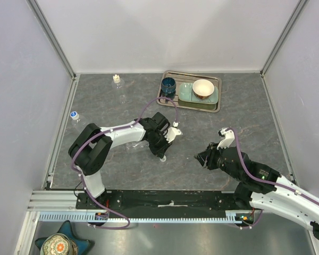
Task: Screw on the bottle caps
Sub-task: Pick up the bottle cap from the center of the board.
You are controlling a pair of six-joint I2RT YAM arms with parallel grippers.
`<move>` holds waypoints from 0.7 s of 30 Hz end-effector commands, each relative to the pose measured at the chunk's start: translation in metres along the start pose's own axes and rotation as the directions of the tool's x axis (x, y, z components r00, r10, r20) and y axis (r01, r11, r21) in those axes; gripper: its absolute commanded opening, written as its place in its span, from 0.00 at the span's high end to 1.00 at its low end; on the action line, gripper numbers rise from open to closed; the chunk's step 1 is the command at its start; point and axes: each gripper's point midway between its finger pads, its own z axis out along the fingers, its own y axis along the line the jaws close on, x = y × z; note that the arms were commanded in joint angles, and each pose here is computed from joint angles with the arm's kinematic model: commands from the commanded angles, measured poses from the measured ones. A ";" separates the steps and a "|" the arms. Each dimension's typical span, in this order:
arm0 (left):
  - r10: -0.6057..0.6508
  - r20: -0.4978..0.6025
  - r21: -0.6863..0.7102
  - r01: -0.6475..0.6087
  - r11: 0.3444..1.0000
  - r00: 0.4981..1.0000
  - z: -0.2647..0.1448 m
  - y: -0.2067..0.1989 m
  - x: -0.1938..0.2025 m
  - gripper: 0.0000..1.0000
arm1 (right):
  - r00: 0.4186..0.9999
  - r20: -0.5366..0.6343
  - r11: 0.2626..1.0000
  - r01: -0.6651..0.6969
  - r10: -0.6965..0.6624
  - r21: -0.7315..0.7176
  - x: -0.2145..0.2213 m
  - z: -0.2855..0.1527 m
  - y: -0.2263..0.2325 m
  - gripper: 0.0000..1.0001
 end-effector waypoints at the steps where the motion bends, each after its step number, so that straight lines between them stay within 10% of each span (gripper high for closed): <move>1: 0.007 0.011 -0.054 -0.007 0.999 1.000 0.009 0.011 0.000 0.89 | 0.999 0.031 0.999 -0.019 0.020 -0.029 -0.009 -0.002 0.008 0.61; 7: 0.016 0.029 -0.035 -0.015 0.999 0.999 0.005 0.005 -0.004 0.98 | 0.999 0.044 0.999 0.010 -0.009 -0.037 -0.015 -0.003 0.012 0.59; 10: 0.014 0.072 0.023 -0.016 1.000 0.997 -0.003 -0.007 -0.020 0.98 | 0.996 0.068 0.995 0.067 -0.062 -0.076 -0.022 -0.002 0.021 0.32; 11: 0.005 0.075 0.055 -0.009 0.998 0.997 -0.009 -0.013 -0.023 0.98 | 0.992 0.109 0.990 0.077 -0.064 -0.119 -0.032 -0.004 0.031 0.02; 21: -0.066 0.527 0.456 -0.216 0.863 0.848 -0.201 -0.102 -0.172 0.98 | 0.822 0.551 0.897 0.343 -0.143 -0.279 -0.132 -0.040 0.100 0.02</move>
